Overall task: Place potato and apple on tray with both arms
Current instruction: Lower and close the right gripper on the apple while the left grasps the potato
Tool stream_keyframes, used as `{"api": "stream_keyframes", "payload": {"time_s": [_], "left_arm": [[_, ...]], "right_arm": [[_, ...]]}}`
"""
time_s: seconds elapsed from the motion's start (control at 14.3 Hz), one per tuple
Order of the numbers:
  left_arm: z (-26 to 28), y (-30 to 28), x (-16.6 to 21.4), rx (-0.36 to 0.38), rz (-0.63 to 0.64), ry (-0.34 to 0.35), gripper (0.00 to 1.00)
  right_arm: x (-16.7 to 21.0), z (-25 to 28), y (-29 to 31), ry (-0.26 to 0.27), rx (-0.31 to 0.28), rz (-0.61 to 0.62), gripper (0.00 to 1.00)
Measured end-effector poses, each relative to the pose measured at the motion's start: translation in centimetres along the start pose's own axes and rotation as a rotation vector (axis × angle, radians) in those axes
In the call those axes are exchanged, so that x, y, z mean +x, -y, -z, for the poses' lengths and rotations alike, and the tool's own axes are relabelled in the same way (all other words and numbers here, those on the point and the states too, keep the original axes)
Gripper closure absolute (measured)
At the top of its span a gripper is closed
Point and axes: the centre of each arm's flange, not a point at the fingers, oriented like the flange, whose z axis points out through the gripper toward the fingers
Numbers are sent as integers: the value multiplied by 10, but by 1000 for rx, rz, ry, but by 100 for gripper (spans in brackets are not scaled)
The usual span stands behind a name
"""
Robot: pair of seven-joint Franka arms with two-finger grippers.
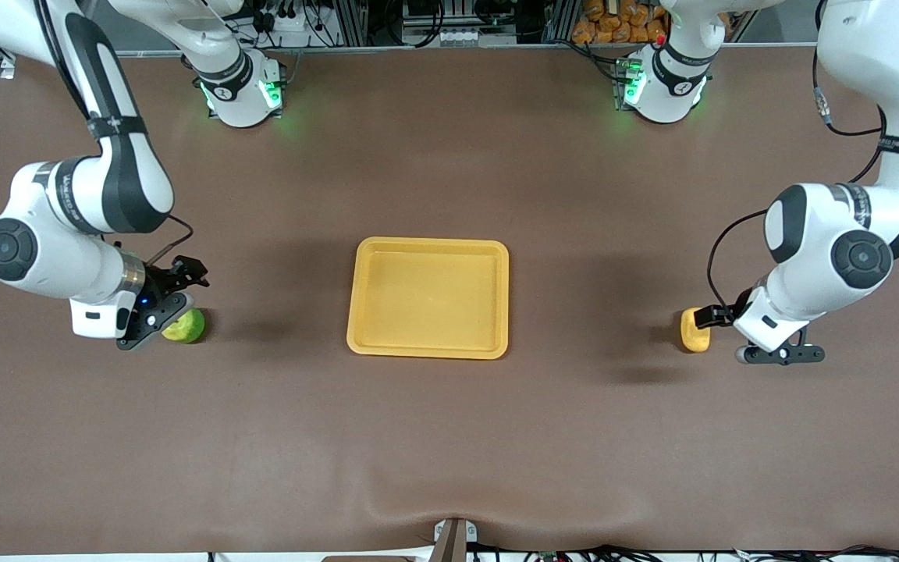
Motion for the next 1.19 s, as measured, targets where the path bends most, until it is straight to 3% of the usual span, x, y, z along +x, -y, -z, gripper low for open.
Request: {"api": "stream_keyframes", "payload": {"time_s": [0.28,0.42,0.56,0.77,1.19], "left_arm": [[-30,-2,1,-2,-6,28,0],[-38,-2,1,24,-33,28,2],[-42,-3,2,41,-54,28,11],[-51,-4,3,35,-57,15,17],[-74,-6,5,24,-60,2,17]], "right_arm": [[-14,-30,-36,8,-35,184,0],[-15,-45,-47,43,-75,293,0],[-13,-63,-52,102,-121,393,0],[-9,-82,-52,136,-131,477,0],[-10,-112,-48,149,-143,534,0]]}}
